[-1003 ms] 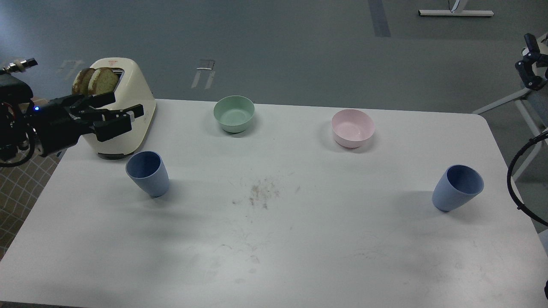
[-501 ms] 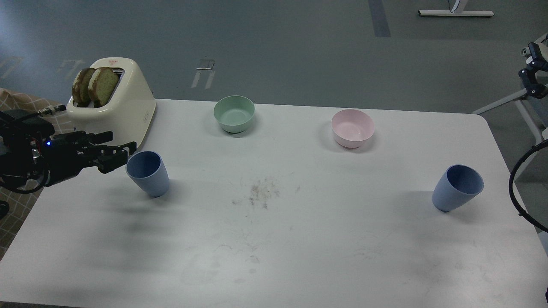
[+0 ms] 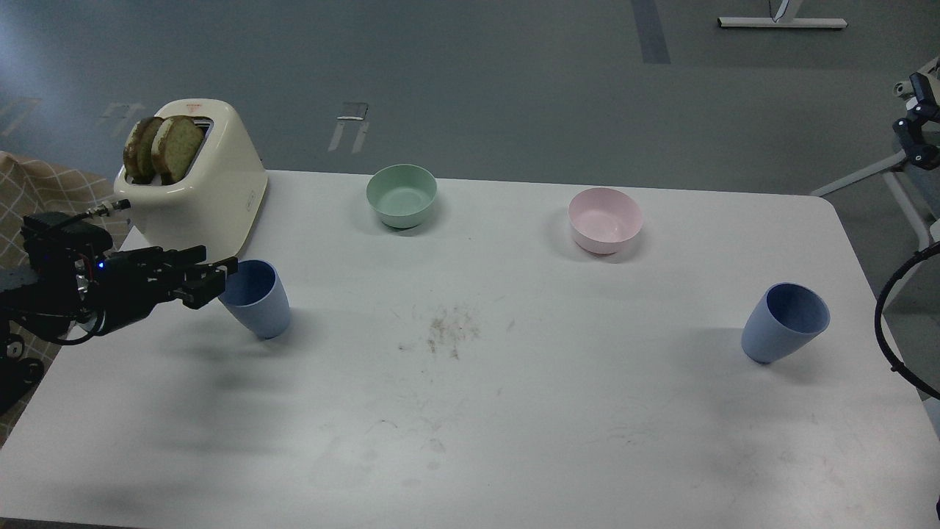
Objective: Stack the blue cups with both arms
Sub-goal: 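Reach the left gripper to the blue cup nearest it and grasp it, then carry the blue cup with the left gripper to the table center and lower it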
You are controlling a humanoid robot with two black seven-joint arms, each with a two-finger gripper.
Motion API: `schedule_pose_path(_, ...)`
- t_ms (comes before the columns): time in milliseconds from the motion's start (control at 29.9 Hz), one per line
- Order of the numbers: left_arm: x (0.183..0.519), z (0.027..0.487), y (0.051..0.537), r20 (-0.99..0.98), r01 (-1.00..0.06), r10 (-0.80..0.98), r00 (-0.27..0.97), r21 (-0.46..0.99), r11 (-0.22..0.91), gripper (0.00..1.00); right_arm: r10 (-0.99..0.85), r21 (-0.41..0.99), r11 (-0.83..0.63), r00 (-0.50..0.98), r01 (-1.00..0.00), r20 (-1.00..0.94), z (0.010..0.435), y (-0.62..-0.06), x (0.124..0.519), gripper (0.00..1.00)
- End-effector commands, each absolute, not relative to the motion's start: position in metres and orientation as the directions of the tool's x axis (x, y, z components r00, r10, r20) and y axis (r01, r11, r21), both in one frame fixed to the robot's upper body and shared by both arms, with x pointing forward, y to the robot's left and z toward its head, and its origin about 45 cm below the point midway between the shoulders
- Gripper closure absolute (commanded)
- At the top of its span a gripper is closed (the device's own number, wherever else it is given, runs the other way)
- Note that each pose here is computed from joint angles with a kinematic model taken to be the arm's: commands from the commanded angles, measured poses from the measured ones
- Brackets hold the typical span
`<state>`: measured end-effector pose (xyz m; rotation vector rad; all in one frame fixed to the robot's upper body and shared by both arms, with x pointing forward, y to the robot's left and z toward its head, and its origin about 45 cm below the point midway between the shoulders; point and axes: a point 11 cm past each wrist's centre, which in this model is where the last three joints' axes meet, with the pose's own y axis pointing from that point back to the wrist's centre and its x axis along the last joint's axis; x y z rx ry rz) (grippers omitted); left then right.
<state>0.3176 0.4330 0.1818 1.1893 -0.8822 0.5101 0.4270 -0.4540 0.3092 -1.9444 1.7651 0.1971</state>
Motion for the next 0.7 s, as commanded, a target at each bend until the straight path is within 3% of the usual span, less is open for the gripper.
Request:
schedule_pose_path(0, 0.315, 0.173, 0.428, 0.798, -0.737, -0.104, 0.594, 0.592, 0.326, 0.59, -0.889, -0.264, -0.032, 0.148, -0.964, -0.434, 0.308, -0.453, 0.427, 0.0)
schedule_pose_path(100, 0.316, 0.174, 0.427, 0.799, -0.738, -0.104, 0.593, 0.59, 0.328, 0.61, -0.889, -0.263, -0.03, 0.146, -0.964, -0.433, 0.308, -0.454, 0.427, 0.0)
schedule_pose_path(234, 0.316, 0.174, 0.428, 0.798, -0.737, -0.105, 0.594, 0.592, 0.328, 0.93, -0.89, -0.263, -0.026, 0.142, -0.965, -0.433, 0.308, -0.456, 0.426, 0.0)
schedule_pose_path(301, 0.317, 0.175, 0.426, 0.801, -0.739, -0.102, 0.59, 0.586, 0.333, 1.0, -0.89, -0.263, -0.026, 0.142, -0.965, -0.433, 0.308, -0.456, 0.426, 0.0)
schedule_pose_path(668, 0.321, 0.185, 0.416, 0.816, -0.74, -0.117, 0.565, 0.565, 0.366, 1.0, -0.888, -0.26, -0.01, 0.128, -0.966, -0.442, 0.305, -0.461, 0.423, 0.0)
